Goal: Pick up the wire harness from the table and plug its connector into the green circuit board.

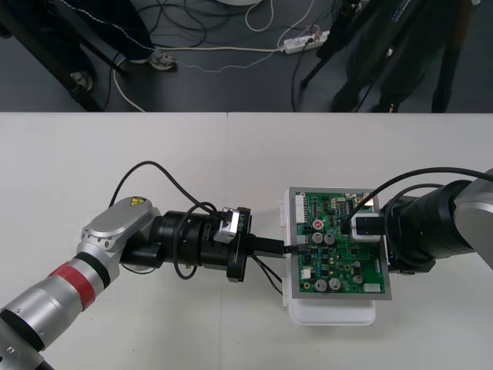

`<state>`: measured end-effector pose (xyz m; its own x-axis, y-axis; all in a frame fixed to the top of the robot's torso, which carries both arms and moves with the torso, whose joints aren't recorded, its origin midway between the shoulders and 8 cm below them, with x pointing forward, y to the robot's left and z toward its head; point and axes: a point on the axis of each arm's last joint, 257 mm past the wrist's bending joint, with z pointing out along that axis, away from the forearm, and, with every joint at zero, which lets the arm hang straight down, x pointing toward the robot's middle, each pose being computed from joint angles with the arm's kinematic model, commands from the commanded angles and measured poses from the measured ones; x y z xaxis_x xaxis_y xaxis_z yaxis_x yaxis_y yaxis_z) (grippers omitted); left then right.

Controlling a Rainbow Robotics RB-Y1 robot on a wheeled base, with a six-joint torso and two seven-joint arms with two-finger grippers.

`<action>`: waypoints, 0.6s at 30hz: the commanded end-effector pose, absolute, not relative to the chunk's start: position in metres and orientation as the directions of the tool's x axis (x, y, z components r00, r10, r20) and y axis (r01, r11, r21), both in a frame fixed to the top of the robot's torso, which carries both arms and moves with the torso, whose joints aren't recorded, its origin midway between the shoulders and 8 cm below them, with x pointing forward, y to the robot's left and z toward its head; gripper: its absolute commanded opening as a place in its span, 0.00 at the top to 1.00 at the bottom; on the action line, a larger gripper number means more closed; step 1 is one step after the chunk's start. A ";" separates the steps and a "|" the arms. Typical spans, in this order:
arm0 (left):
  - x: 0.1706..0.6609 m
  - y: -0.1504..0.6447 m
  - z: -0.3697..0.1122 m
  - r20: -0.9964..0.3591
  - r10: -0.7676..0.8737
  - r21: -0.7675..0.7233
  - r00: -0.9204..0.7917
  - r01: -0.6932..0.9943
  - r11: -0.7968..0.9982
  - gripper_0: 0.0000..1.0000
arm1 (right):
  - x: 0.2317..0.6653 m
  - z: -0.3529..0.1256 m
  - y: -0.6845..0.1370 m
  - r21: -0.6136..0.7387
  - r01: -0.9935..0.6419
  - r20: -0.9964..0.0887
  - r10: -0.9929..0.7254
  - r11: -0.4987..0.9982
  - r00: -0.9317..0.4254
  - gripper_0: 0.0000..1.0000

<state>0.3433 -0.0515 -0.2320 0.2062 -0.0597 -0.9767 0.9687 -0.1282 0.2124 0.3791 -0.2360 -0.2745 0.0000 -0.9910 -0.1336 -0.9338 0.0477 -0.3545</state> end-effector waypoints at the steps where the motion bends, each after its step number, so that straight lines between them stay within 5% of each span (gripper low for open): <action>1: 0.329 -0.071 -0.222 -0.955 -0.102 0.291 0.278 0.944 -0.155 1.00 | 0.376 -0.264 -0.218 -0.366 -0.929 -0.184 -0.983 0.052 0.018 0.00; 18: 0.340 -0.085 -0.223 -0.954 -0.086 0.294 0.286 0.950 -0.107 1.00 | 0.376 -0.265 -0.218 -0.365 -0.930 -0.184 -0.983 0.053 0.017 0.00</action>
<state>0.3487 -0.0546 -0.2337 0.2106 -0.0482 -0.9764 0.9707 -0.1080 0.2147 0.3791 -0.2359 -0.2745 0.0001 -0.9910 -0.1339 -0.9339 0.0478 -0.3542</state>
